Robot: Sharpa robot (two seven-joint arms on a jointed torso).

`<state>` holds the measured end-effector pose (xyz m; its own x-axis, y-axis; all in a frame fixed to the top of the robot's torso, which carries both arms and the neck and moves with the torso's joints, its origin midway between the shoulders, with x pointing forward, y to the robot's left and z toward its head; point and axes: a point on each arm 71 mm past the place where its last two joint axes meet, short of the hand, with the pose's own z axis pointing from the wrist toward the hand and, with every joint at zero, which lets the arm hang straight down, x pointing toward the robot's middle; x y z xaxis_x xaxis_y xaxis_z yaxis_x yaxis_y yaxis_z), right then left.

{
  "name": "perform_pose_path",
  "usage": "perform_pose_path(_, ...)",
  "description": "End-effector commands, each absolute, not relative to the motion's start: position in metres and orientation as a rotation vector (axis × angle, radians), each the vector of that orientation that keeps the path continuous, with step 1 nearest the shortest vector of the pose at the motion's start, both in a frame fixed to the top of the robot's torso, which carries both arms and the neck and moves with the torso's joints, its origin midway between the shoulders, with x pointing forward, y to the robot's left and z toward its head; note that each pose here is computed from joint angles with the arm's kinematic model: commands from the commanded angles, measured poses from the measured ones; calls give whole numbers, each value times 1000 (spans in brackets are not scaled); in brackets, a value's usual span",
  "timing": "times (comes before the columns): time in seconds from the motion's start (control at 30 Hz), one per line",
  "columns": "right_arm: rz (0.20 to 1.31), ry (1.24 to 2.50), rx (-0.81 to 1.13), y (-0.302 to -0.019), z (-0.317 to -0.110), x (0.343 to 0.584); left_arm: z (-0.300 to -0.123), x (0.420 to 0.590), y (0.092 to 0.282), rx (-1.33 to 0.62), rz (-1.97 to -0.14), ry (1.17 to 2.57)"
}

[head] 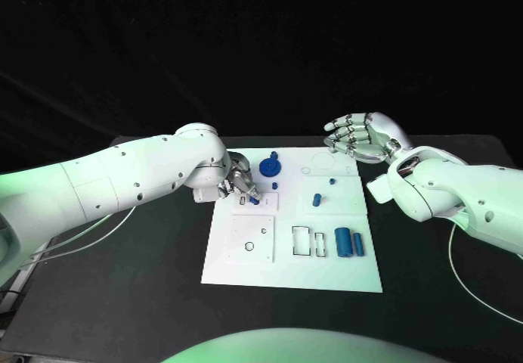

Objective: Assemble the parts on the task board

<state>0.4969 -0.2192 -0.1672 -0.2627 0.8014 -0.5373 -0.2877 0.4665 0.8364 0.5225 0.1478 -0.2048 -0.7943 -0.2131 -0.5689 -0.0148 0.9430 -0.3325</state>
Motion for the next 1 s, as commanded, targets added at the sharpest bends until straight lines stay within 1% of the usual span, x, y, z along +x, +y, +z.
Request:
perform_pose_path(0.03, 1123, 1495, 463, -219, -167, 497, -207, 521, 147, -132, -395, 2485)
perform_pose_path(0.43, 1123, 1495, 463, -219, -167, 496, -208, 520, 145, -109, -393, 2510)
perform_pose_path(1.0, 1122, 1494, 464, -220, -167, 496, -209, 522, 144, -124, -386, 2501)
